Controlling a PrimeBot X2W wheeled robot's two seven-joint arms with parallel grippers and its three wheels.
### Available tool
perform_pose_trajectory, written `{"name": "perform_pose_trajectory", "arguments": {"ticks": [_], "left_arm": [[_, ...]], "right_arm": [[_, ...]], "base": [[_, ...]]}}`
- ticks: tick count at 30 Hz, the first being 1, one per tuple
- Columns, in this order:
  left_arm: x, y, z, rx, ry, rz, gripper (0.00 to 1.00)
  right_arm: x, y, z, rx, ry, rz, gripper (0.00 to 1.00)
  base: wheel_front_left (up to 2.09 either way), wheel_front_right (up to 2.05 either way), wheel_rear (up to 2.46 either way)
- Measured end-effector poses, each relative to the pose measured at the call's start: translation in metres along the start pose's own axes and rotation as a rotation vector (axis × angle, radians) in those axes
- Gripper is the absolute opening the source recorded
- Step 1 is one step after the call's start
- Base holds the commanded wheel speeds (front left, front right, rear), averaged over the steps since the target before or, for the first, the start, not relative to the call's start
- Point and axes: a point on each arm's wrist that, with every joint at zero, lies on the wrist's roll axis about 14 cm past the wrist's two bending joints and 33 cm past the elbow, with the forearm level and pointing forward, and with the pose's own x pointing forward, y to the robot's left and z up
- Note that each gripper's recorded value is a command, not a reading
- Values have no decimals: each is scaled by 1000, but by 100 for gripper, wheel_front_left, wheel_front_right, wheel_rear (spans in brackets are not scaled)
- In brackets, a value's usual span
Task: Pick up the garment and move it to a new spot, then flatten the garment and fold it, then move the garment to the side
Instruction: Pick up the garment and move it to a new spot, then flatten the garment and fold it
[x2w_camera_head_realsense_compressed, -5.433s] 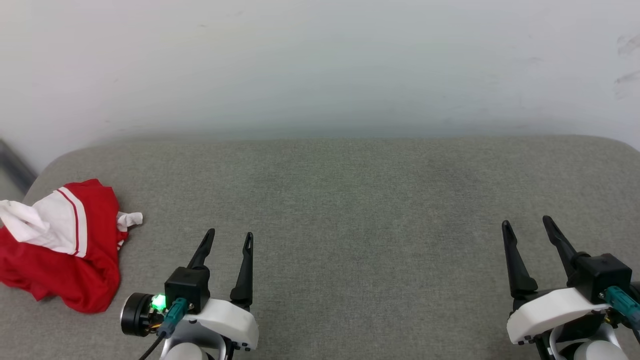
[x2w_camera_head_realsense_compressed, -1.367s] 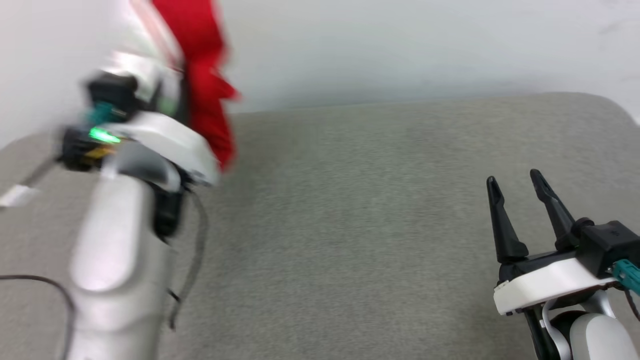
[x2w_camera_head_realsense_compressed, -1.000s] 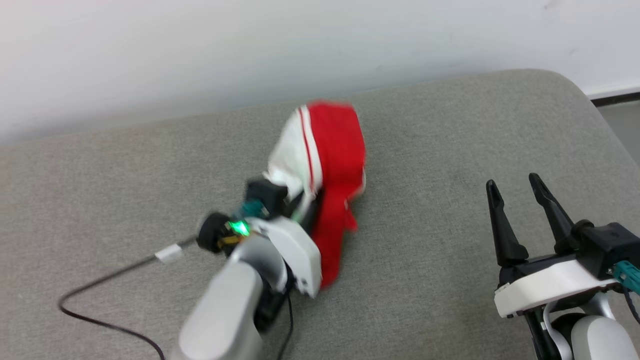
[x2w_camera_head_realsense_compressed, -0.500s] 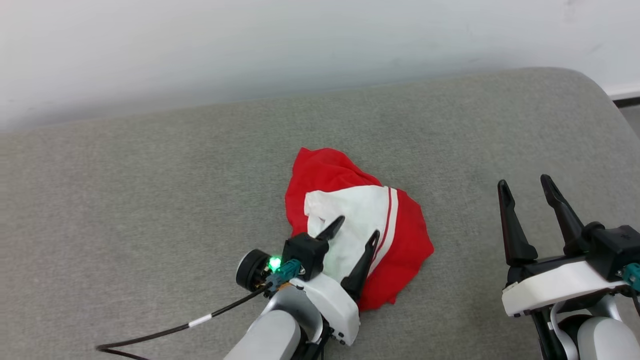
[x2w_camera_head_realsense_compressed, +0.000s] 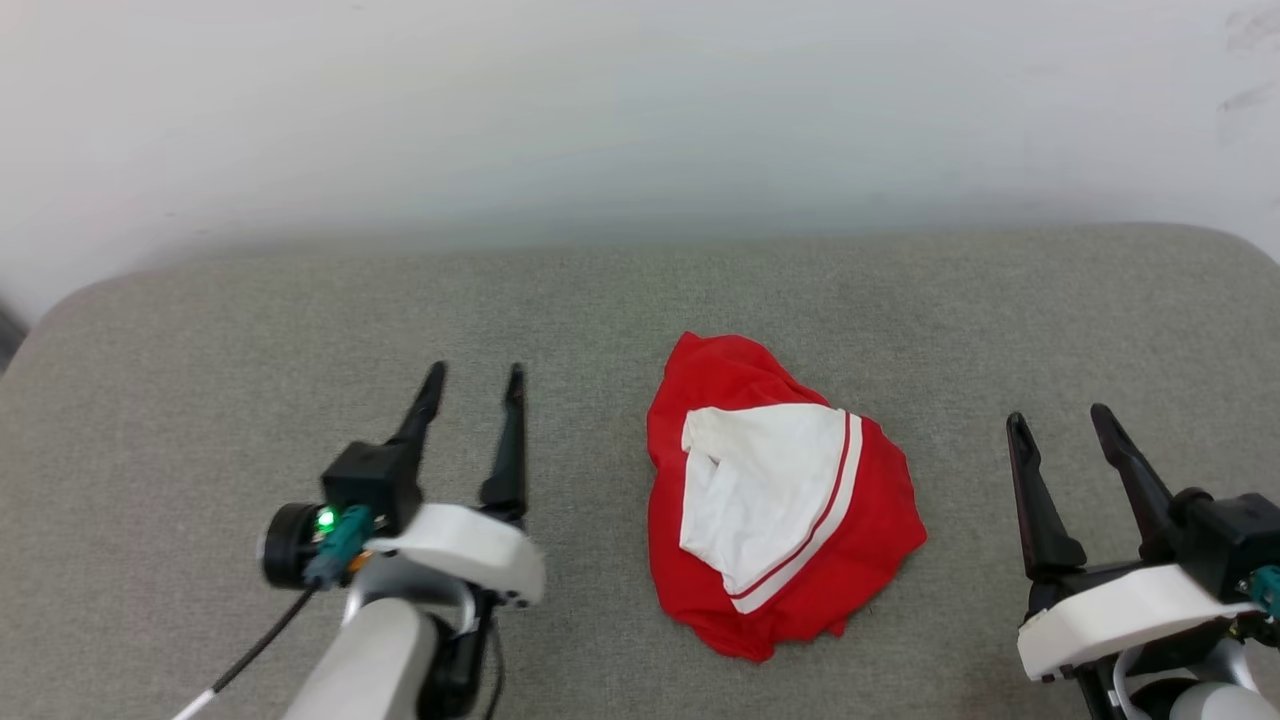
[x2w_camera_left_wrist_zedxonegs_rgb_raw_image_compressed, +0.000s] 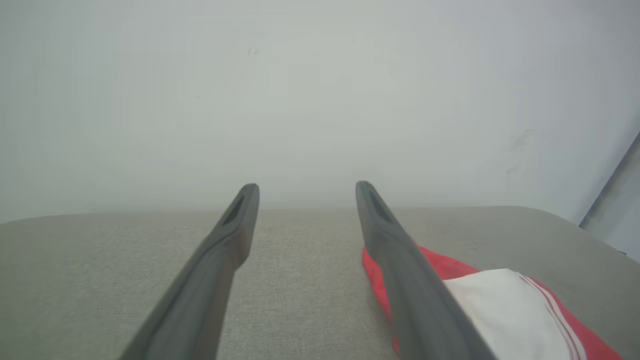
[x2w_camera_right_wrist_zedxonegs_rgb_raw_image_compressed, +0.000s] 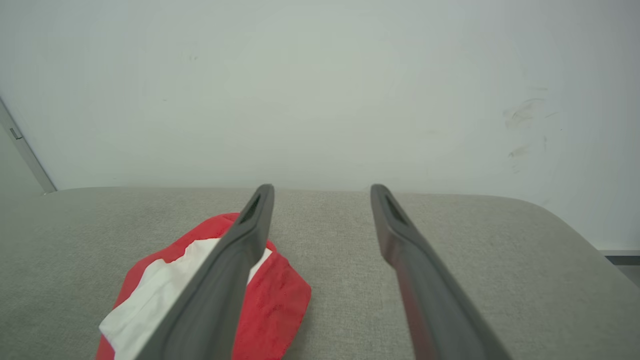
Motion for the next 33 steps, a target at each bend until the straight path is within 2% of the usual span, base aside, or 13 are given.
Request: {"name": "perform_pose_trajectory", "arguments": {"ticks": [4,8,16,30,33], "left_arm": [[-21,36,3,38,0,96,100],[-38,45,1,55,19,117,100],[-46,35,-5,52,52,89,100],[-48,38,-5,57,65,101,100],[-39,27,-5,54,79,58,100]], "right_arm": [[-7,5,0,5,9,14,100],[-14,9,-1,7,21,23,100],[-21,8,-4,7,35,18,100],[-20,11,-6,8,46,26,100],[-19,10,-7,15,49,24,100]], "base": [[0,0,0],[0,0,0],[0,0,0],[0,0,0],[0,0,0]]}}
